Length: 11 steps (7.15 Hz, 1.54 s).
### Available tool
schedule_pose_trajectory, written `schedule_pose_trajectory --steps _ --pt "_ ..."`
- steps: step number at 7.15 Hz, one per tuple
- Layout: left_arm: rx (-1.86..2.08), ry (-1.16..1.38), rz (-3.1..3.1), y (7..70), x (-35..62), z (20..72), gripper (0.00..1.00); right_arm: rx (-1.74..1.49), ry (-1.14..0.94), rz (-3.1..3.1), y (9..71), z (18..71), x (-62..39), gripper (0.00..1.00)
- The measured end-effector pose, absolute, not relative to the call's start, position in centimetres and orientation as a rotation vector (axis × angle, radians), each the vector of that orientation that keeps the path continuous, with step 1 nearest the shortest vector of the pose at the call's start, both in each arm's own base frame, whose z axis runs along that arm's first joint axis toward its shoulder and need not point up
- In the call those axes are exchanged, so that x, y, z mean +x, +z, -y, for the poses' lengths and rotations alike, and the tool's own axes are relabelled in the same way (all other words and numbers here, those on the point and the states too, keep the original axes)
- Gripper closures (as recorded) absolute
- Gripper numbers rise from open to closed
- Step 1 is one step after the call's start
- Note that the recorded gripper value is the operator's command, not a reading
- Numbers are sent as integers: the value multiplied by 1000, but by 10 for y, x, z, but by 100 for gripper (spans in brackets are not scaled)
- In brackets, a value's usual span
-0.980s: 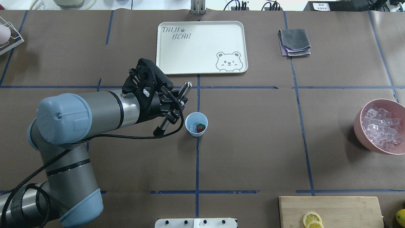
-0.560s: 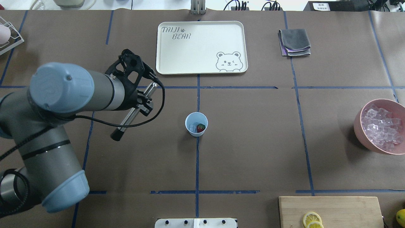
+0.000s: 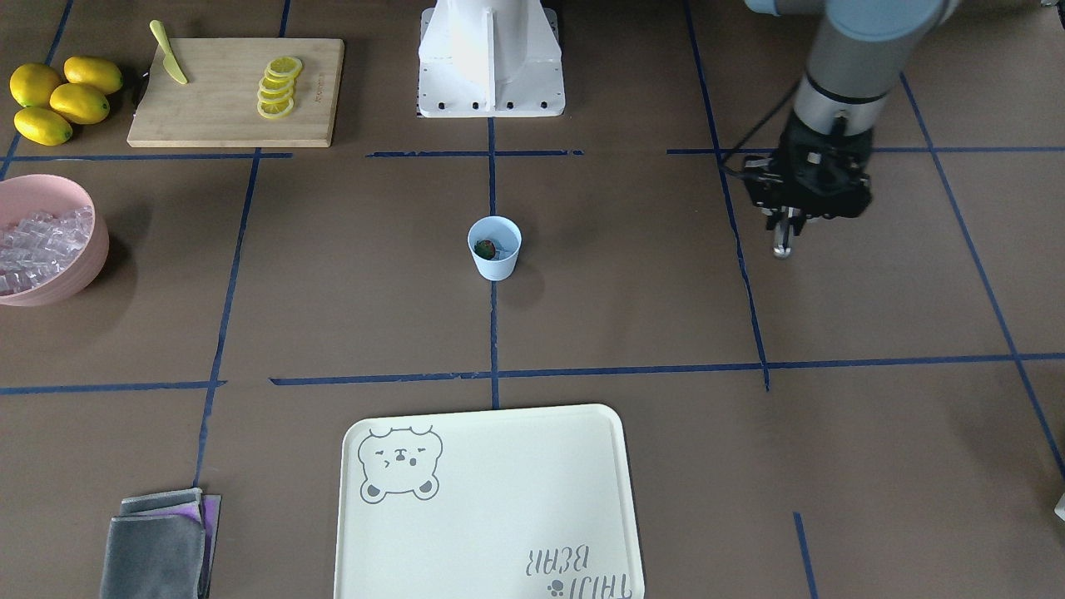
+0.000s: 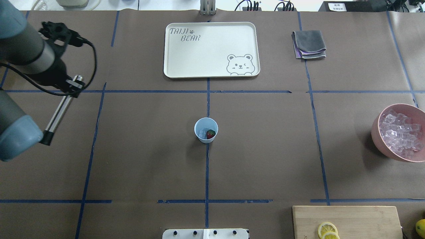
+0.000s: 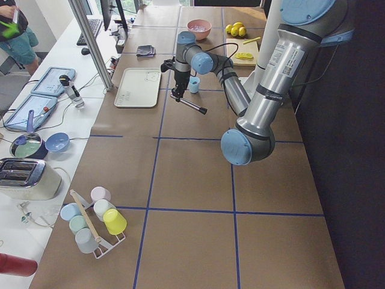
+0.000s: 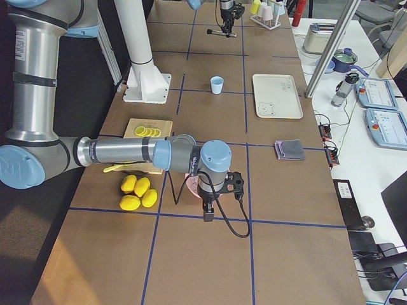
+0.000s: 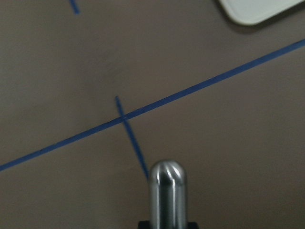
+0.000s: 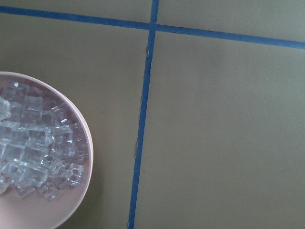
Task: Mash ice and strawberries in cup
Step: 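Carry the muddler back and stand it upright at its spot, then open the left gripper and raise it off the muddler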
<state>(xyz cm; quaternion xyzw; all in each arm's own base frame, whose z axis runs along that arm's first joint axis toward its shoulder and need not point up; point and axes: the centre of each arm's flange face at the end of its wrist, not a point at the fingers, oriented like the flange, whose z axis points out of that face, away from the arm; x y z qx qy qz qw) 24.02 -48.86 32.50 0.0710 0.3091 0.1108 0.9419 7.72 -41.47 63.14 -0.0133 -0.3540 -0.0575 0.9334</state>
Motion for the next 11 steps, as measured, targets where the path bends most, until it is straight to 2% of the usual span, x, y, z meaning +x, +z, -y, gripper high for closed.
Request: schedule_pose_trajectory --steps 3,7,9,11 --pt "24 97 -575 445 167 483 98 -22 -120 723 629 415 77 0" --pt "51 80 -585 597 153 497 98 -7 -125 721 621 415 77 0" --pt "31 75 -576 640 157 500 96 2 -129 718 617 415 77 0" --pt "11 71 -568 656 159 501 91 9 -131 715 613 415 78 1"
